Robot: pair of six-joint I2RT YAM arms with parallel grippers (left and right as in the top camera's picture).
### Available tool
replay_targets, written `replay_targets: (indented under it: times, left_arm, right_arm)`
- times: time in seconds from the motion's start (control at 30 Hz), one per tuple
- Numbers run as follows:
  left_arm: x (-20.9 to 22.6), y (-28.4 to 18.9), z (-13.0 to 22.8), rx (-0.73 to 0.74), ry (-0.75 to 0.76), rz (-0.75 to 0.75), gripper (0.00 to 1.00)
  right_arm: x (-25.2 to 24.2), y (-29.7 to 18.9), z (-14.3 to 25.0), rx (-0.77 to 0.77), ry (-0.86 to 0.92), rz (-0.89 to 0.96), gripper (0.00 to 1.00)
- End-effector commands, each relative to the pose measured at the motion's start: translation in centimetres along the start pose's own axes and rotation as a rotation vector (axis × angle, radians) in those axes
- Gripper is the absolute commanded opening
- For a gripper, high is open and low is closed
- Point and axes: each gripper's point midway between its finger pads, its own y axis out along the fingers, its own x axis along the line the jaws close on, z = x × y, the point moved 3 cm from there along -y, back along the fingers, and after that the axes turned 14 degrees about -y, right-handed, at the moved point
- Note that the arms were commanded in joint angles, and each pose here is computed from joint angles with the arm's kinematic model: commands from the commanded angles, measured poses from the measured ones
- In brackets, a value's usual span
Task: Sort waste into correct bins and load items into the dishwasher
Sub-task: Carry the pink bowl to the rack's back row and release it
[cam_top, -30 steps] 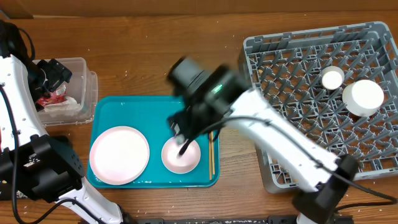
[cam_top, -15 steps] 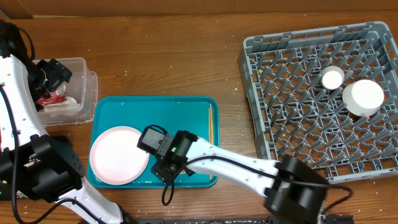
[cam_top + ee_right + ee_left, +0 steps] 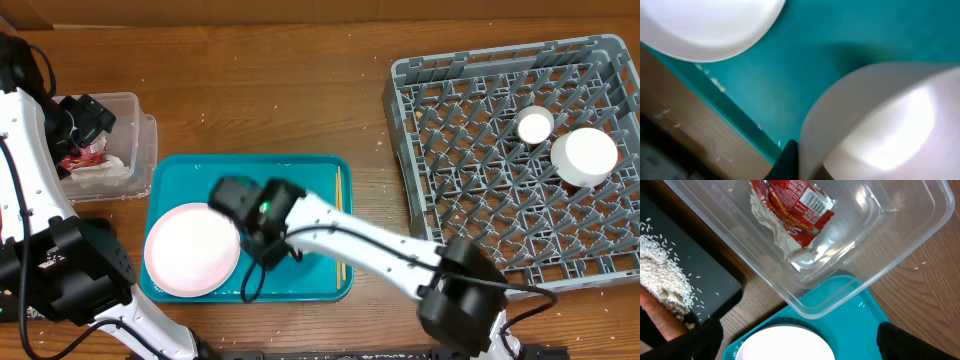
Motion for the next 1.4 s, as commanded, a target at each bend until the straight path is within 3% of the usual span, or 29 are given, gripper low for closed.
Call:
replay_targets:
  times: [0.0, 0.13, 0.23, 0.43, 0.63, 0.77, 0.93, 1.03, 1.1, 1.37]
  left_arm:
    - [-0.1, -0.1, 0.2, -0.003, 0.006, -0.003, 1.00]
    - [-0.1, -0.1, 0.2, -0.003, 0.006, -0.003, 1.00]
    - [-0.1, -0.1, 0.2, -0.003, 0.006, -0.003, 1.00]
    - [-0.1, -0.1, 0.2, -0.003, 0.006, -0.003, 1.00]
    - [-0.1, -0.1, 0.2, -0.003, 0.006, -0.003, 1.00]
    - [-0.1, -0.1, 0.2, -0.003, 0.006, -0.003, 1.00]
    - [-0.1, -0.1, 0.2, -0.003, 0.006, -0.003, 1.00]
    - [-0.1, -0.1, 0.2, -0.003, 0.006, -0.003, 1.00]
    - [-0.1, -0.1, 0.2, -0.003, 0.006, -0.003, 1.00]
    - [-0.1, -0.1, 0.2, -0.003, 0.006, -0.003, 1.00]
  right_arm:
    - [-3.4, -9.3, -2.7, -0.218, 0.117, 0.018, 0.04]
    - [-14.5, -17.3, 0.2, -0.341, 0.442, 0.020, 0.04]
    - [-22.8, -19.9, 5.1, -0.440, 0.628, -0.195, 0.04]
    - [-32.8, -21.3, 13.4, -0.808, 0.704, -0.606, 0.04]
    - [-37.0, -17.9, 15.4, -1.107, 0.651, -0.839, 0.04]
    - [-38.3, -14.4, 15.6, -1.085, 0.700, -0.863, 0.04]
    - [-41.5, -10.4, 18.2, -0.871, 1.005, -0.688, 0.04]
    - [-42.4, -10.4, 19.8, -0.868, 1.065, -0.662, 0.05]
    - [-42.7, -10.5, 20.5, -0.874, 1.081, -0.656, 0.22]
    - [-43.7, -13.7, 22.5, -0.821, 1.152, -0.522, 0.37]
